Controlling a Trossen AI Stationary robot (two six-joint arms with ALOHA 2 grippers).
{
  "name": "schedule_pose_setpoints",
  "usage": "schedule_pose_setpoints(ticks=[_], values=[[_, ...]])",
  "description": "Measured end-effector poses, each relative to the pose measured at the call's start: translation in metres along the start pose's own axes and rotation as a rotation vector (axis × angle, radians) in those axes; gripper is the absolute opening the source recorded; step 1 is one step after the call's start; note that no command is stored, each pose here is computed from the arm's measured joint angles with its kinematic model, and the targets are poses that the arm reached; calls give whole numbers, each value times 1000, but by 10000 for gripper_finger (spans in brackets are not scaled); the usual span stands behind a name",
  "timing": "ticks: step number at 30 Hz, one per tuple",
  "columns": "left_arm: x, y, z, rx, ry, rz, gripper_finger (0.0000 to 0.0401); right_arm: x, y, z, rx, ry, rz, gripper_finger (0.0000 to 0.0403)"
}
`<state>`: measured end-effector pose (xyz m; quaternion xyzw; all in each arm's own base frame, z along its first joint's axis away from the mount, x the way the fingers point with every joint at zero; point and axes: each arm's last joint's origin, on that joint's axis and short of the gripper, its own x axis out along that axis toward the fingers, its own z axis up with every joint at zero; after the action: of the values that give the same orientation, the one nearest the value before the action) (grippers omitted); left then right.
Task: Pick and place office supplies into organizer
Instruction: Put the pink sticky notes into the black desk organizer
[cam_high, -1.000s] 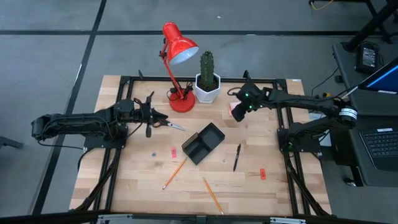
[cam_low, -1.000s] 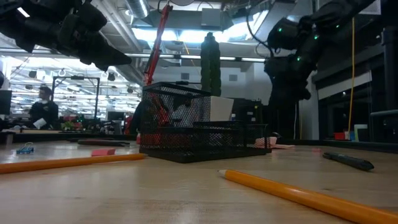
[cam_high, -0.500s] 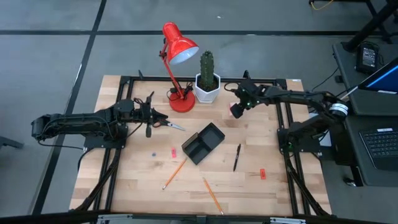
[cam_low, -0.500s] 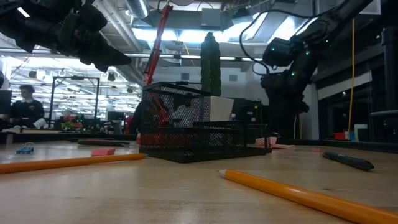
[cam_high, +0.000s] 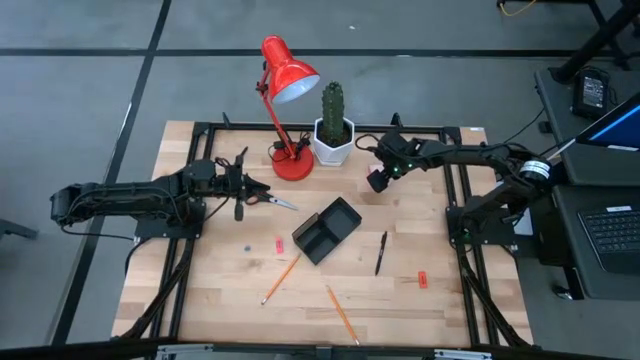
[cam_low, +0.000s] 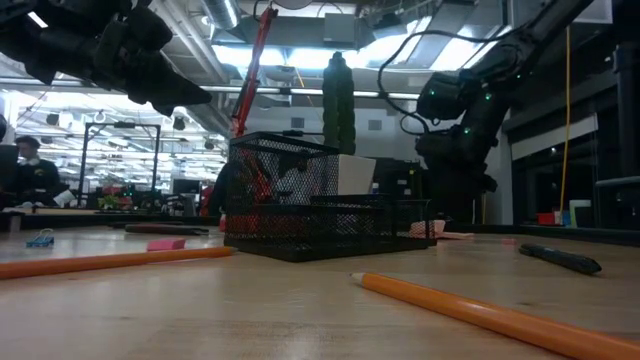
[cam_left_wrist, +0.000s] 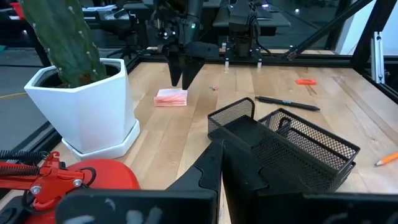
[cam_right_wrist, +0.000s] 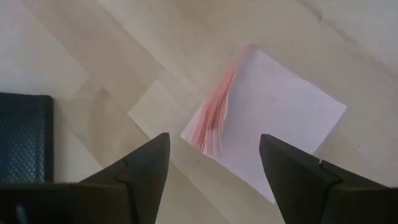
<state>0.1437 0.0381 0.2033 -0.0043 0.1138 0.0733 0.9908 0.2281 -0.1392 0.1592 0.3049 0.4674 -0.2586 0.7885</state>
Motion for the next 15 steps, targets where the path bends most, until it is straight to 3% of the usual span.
schedule_pose_setpoints(ticks=[15], values=[[0,0,0,0,0,0,6,2,12,-3,-49,-25,-68,248]])
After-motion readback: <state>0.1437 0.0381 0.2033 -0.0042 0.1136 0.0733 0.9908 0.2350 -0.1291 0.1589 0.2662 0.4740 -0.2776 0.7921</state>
